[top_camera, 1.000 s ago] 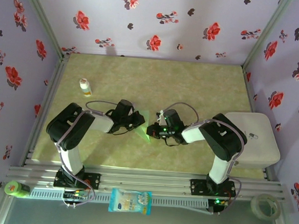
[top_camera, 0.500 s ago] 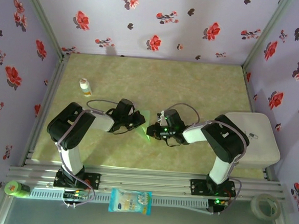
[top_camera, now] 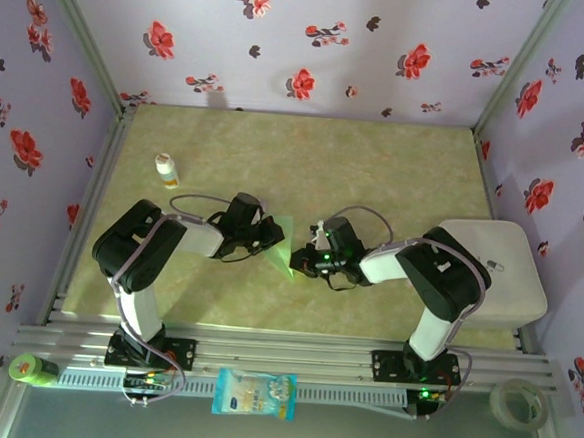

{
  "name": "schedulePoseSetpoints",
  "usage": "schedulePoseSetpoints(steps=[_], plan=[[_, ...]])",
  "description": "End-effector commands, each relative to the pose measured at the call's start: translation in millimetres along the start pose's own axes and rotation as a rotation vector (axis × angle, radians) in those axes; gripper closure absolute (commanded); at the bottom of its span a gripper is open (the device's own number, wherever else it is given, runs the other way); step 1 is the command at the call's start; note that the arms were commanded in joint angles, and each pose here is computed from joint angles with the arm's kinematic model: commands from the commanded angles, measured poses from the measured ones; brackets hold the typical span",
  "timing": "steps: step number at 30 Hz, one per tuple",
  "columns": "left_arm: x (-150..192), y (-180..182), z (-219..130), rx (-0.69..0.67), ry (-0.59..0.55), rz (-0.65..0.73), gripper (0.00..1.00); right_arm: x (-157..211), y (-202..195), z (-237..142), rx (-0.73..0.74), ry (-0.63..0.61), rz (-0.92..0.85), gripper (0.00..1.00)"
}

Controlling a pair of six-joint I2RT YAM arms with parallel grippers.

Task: Fold a paper plane with a square sheet of paper (pick it up from the middle)
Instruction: Fourth fold the wing at the center of the table.

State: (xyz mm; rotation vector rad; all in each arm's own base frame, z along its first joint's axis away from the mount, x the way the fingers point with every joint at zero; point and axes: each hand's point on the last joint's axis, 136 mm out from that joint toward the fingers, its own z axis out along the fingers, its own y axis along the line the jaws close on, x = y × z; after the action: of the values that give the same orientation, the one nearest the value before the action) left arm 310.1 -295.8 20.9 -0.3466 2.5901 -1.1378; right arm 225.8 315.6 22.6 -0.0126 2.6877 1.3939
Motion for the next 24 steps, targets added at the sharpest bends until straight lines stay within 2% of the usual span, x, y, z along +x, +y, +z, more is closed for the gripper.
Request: schedulePoseSetpoints(steps=[1, 8, 11, 24], plan=[[7, 25, 5, -0.076, 0.033, -0.013, 0.94, 29, -25, -2, 0.064, 0.086, 0.096, 0.87], [7, 25, 5, -0.076, 0.033, -0.014, 0.94, 36, -27, -3, 0.068, 0.118, 0.111, 0.88], [7, 25, 5, -0.078, 0.033, -0.017, 0.94, 38, -28, -3, 0.069, 0.125, 0.116, 0.92], [9, 27, 6, -0.083, 0.036, -0.020, 0.95, 43, -25, -5, 0.056, 0.144, 0.124, 0.90]])
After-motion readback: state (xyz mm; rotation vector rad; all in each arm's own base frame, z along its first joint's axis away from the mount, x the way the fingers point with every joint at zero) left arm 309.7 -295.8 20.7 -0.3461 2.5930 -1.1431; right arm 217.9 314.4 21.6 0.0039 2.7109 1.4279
